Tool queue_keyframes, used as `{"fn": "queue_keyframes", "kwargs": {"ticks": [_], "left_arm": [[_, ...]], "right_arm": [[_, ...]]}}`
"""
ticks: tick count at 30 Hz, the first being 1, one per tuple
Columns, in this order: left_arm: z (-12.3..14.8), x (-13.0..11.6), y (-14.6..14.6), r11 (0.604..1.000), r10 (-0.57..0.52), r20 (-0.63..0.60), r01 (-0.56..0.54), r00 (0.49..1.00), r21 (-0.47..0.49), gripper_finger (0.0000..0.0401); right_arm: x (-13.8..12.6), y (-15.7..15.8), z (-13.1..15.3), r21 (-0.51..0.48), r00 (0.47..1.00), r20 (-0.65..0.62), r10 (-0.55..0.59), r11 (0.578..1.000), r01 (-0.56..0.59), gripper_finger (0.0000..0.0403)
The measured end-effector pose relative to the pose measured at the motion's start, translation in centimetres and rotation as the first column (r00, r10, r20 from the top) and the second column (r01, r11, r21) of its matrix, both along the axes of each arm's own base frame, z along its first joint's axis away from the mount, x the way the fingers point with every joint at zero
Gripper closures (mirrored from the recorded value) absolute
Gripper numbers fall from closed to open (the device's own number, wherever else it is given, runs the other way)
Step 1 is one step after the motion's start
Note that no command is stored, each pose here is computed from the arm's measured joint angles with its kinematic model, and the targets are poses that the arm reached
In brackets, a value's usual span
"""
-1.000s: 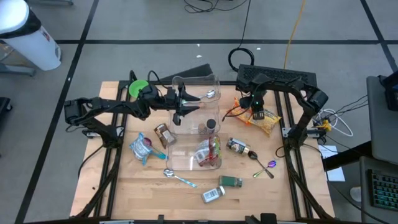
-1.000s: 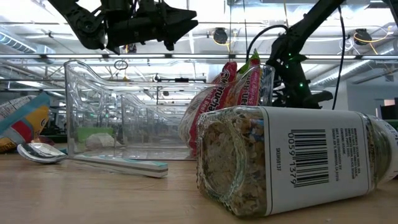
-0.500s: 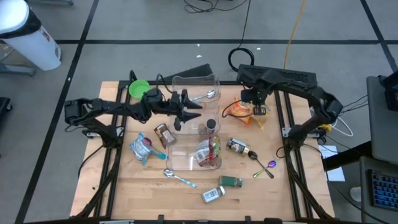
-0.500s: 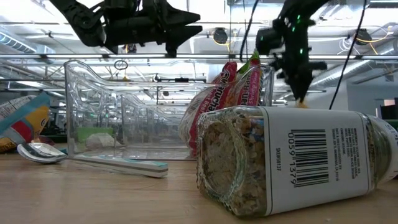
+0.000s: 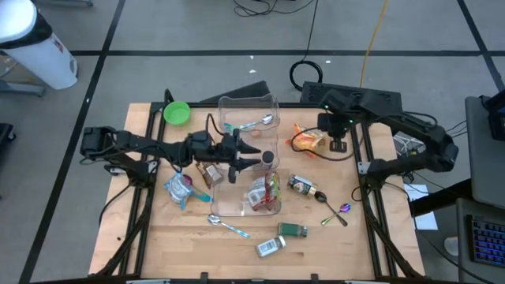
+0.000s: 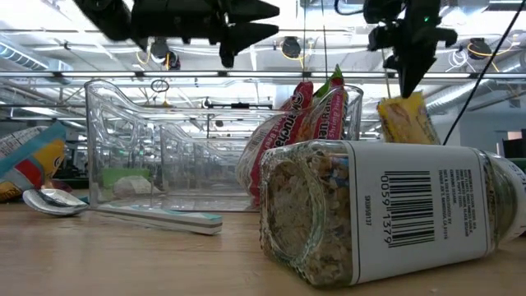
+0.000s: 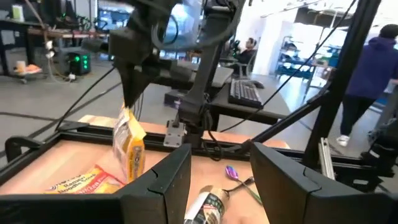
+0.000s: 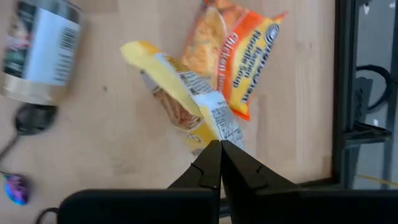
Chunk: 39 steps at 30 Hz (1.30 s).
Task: Pick & Place Food Item
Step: Put the yellow noodle pack into the bottom transparent bin
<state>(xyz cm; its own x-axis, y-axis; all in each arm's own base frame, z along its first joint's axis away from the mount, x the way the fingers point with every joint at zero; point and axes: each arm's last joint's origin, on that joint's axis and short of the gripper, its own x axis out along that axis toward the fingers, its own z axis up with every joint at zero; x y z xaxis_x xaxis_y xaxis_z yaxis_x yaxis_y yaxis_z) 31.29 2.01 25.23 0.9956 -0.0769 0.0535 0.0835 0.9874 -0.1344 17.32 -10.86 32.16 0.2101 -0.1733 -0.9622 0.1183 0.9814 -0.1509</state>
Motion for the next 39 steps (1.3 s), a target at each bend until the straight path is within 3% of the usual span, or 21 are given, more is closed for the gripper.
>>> {"fn": "queue_keyframes", "kwargs": {"ticks": [5,10,16,22,30,39], "left_arm": [[2.2,1.7,-1.8,0.995,0.090,-0.148,-0.084,0.985,0.050,0.0231],[5.7,3.0,-3.0,0.960,0.260,-0.308,-0.209,0.915,0.189,0.0231],[10.1,3.2,-2.7,0.945,0.309,-0.318,-0.254,0.896,0.204,0.0231],[12.8,3.4,-1.6,0.936,0.341,-0.310,-0.291,0.887,0.198,0.0230],[10.7,5.4,-1.1,0.935,0.349,-0.387,-0.288,0.854,0.207,0.0202],[8.9,6.5,0.1,0.925,0.374,-0.430,-0.295,0.822,0.240,0.0166]], "right_arm": [[-0.5,1.3,0.9,0.019,0.997,0.073,0.015,1.000,-0.017,0.0403],[-0.5,2.2,1.4,0.004,0.992,0.115,0.048,0.999,-0.049,0.0403],[0.0,3.2,2.0,0.020,0.970,0.215,0.112,0.993,-0.119,0.0403],[0.7,4.0,2.3,-0.005,0.942,0.272,0.196,0.979,-0.202,0.0403],[0.1,4.0,2.0,-0.003,0.960,0.198,0.200,0.979,-0.204,0.0403],[1.0,3.7,2.4,-0.051,0.938,0.279,0.208,0.978,-0.202,0.0389]]}}
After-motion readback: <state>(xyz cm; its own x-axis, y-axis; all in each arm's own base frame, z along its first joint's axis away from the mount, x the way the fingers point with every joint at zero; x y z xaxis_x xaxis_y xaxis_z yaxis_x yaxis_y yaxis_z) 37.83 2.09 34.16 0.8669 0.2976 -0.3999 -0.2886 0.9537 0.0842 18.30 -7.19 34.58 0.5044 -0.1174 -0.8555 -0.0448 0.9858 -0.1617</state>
